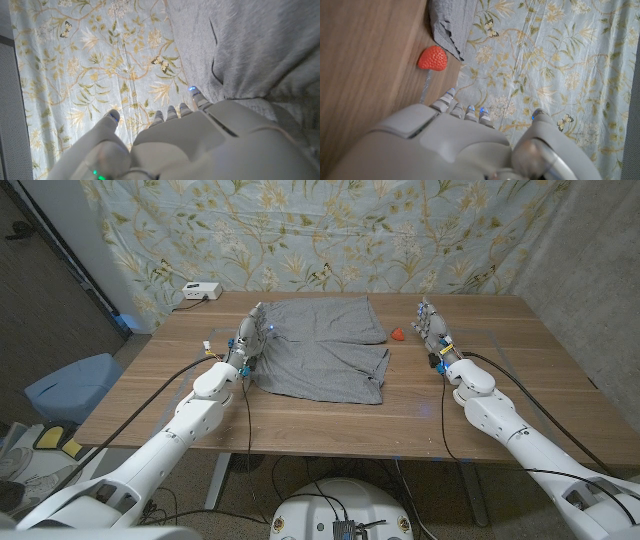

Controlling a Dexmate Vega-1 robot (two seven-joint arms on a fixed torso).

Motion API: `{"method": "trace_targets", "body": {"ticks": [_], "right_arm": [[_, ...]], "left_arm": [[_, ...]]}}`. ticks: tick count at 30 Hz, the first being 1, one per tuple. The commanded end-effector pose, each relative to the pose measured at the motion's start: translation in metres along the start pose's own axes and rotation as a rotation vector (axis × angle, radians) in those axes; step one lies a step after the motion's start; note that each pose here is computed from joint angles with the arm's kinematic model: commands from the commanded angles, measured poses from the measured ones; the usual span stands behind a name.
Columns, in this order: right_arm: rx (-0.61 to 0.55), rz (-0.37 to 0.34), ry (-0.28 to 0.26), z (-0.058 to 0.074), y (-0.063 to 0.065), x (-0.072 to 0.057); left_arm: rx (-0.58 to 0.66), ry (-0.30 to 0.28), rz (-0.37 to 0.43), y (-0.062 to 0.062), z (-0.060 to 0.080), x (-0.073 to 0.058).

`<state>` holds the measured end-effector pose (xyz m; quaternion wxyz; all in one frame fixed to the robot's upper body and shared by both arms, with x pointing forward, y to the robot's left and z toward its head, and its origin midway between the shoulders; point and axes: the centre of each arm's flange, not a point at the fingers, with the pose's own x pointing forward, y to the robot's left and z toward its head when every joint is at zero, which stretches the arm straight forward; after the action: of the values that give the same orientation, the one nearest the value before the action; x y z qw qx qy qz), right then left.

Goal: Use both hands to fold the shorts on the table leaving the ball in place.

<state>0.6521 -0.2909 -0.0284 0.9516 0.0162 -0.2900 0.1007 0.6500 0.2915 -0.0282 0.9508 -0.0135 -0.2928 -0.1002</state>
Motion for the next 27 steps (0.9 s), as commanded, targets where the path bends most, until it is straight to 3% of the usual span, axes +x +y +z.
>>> {"method": "trace_targets", "body": {"ticks": [1, 11, 20, 27], "right_arm": [[-0.1, 0.013, 0.012, 0.006, 0.005, -0.006], [-0.321, 0.05, 0.047, 0.022, 0.021, -0.014], [-0.455, 0.07, 0.091, 0.029, 0.037, -0.024], [-0.601, 0.115, 0.117, 0.036, 0.057, -0.034]], "left_arm": [[0.124, -0.004, 0.012, -0.001, 0.005, -0.008], [0.414, -0.007, 0.039, 0.003, 0.021, -0.026], [0.587, 0.043, 0.017, 0.01, 0.034, -0.041], [0.687, 0.082, -0.027, 0.016, 0.04, -0.054]]}}
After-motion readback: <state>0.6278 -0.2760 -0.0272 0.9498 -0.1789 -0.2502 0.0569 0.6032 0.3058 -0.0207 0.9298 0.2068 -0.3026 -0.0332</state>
